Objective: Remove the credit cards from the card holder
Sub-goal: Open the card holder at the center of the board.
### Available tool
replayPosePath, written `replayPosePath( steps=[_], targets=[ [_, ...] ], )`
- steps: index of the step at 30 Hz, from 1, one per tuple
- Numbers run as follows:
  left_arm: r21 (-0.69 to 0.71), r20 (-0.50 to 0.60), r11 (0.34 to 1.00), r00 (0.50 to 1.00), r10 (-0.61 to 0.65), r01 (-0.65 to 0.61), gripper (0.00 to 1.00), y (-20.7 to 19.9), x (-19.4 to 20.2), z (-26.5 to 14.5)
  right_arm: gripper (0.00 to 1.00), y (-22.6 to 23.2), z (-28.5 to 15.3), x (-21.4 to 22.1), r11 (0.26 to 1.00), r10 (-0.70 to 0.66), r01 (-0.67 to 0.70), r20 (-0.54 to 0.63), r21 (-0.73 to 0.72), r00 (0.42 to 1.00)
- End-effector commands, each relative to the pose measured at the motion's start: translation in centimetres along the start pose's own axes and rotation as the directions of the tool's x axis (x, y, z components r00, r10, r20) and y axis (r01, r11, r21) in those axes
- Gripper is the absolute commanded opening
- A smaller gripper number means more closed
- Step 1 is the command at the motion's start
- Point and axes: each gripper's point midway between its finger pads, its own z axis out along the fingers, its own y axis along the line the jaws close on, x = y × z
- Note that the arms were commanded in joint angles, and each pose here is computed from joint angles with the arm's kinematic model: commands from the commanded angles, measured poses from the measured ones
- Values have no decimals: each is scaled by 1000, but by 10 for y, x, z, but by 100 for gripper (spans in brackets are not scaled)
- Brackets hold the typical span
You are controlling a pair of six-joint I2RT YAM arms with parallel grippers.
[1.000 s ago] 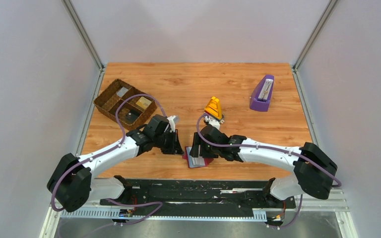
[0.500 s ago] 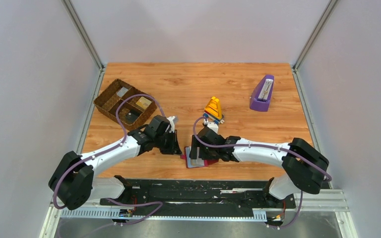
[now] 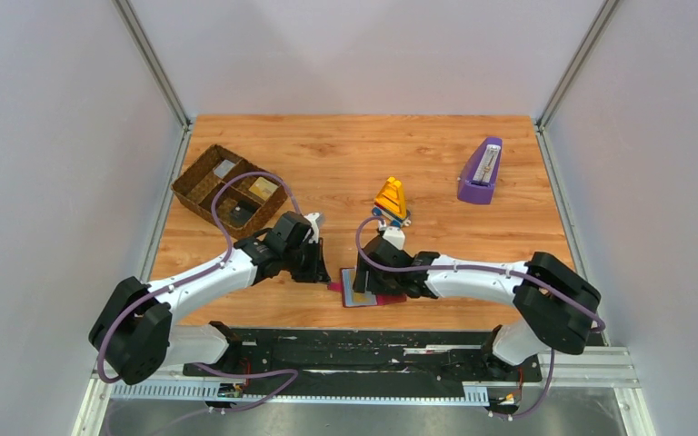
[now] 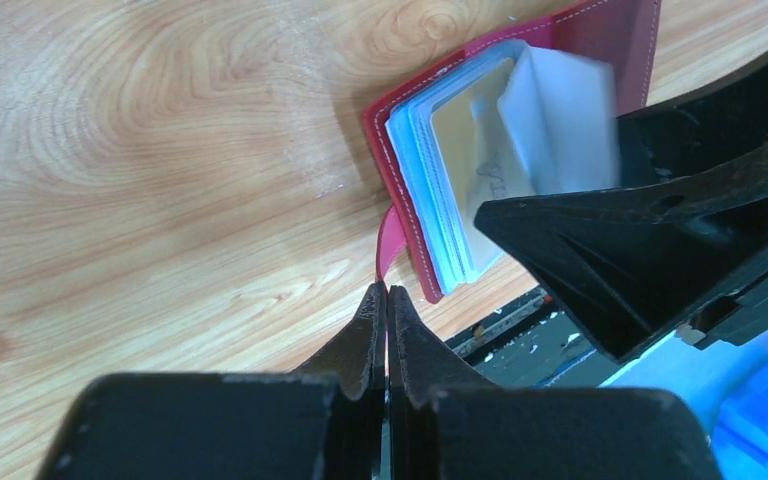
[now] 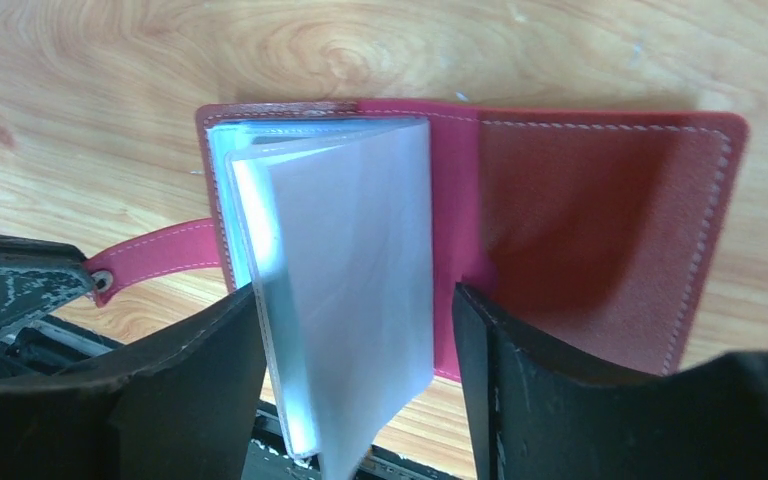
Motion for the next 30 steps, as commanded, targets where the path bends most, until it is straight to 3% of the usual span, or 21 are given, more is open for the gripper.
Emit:
replayPosePath(
  steps=[1, 18, 20, 25, 30],
  targets=[
    [-34, 15, 999, 1000, 27, -27, 0, 6, -3, 1, 62, -17, -11, -5, 998, 25, -28, 53, 60, 998],
    [-99, 14, 994, 999, 38, -37, 0, 11, -11, -3, 39, -57, -22, 4, 989, 51, -64, 97, 136, 994],
    [-76, 20, 997, 999, 31, -30, 4, 5, -13, -7, 35, -58, -22, 5, 988, 54, -67, 96, 138, 994],
    [-12, 41, 1000, 999, 13, -12, 29, -14, -20, -18, 32, -56, -23, 5, 989, 58, -70, 94, 128, 994],
    [107, 52, 994, 999, 13, -18, 37, -41, -26, -28, 33, -51, -28, 0, 992, 57, -68, 108, 104, 993]
  ],
)
